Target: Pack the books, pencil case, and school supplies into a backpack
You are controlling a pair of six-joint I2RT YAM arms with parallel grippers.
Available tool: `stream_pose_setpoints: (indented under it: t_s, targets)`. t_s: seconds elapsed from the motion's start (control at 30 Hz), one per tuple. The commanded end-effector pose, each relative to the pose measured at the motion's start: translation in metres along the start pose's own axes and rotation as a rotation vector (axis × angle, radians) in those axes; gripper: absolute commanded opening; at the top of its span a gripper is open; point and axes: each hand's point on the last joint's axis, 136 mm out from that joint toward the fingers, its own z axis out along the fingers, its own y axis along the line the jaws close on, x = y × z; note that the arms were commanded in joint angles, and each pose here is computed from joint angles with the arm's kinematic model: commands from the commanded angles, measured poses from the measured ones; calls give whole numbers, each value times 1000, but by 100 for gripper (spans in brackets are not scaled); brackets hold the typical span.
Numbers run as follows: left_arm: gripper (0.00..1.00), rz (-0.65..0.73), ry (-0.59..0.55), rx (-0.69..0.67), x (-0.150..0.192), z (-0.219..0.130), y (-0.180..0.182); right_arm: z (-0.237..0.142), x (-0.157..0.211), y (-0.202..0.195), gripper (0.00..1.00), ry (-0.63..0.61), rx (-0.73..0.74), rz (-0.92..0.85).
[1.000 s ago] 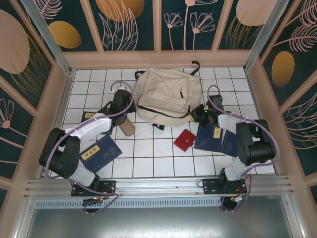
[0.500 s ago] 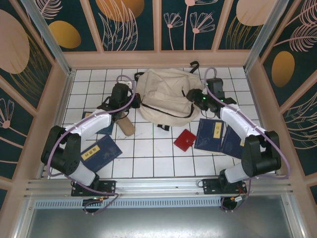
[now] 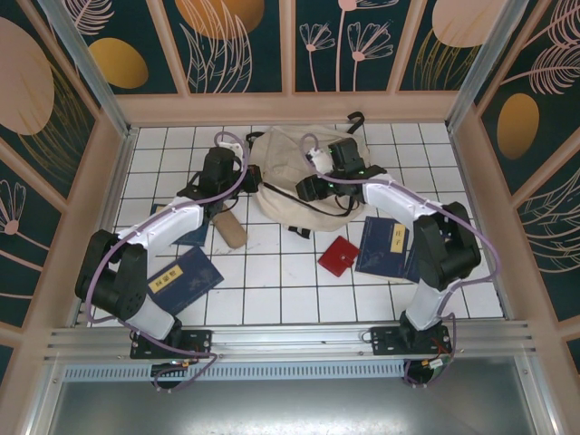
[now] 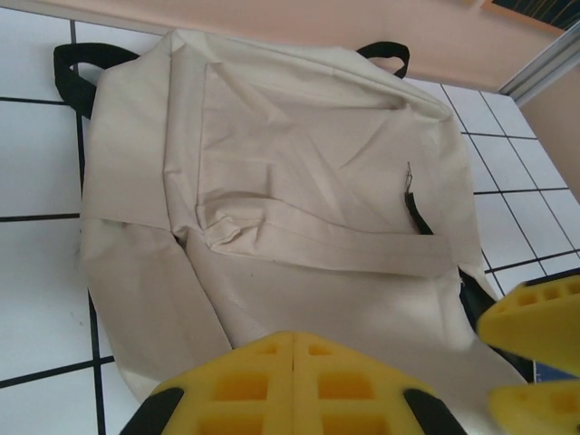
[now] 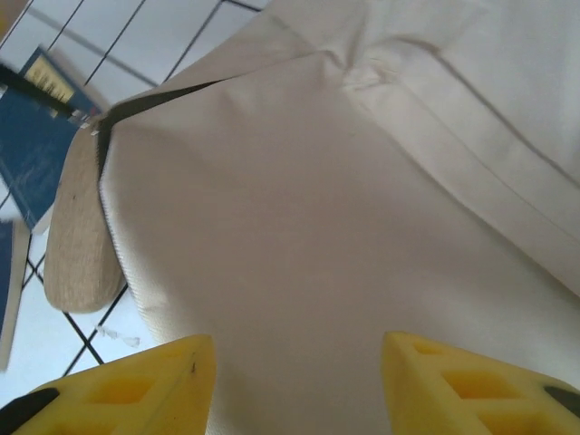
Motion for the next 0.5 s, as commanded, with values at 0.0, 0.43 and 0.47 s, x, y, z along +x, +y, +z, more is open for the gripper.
stream_pose_setpoints:
  t_s: [0.0, 0.43, 0.47]
  targets:
    - [0, 26, -42, 41, -18, 0, -10, 5, -30, 37, 53, -100, -107, -299]
    - [0, 29, -36, 52, -17, 0, -12, 38, -36, 54, 49, -66, -224, -405]
    - [0, 30, -38, 52, -18, -1, -12, 40, -36, 54, 48, -63, -225, -404]
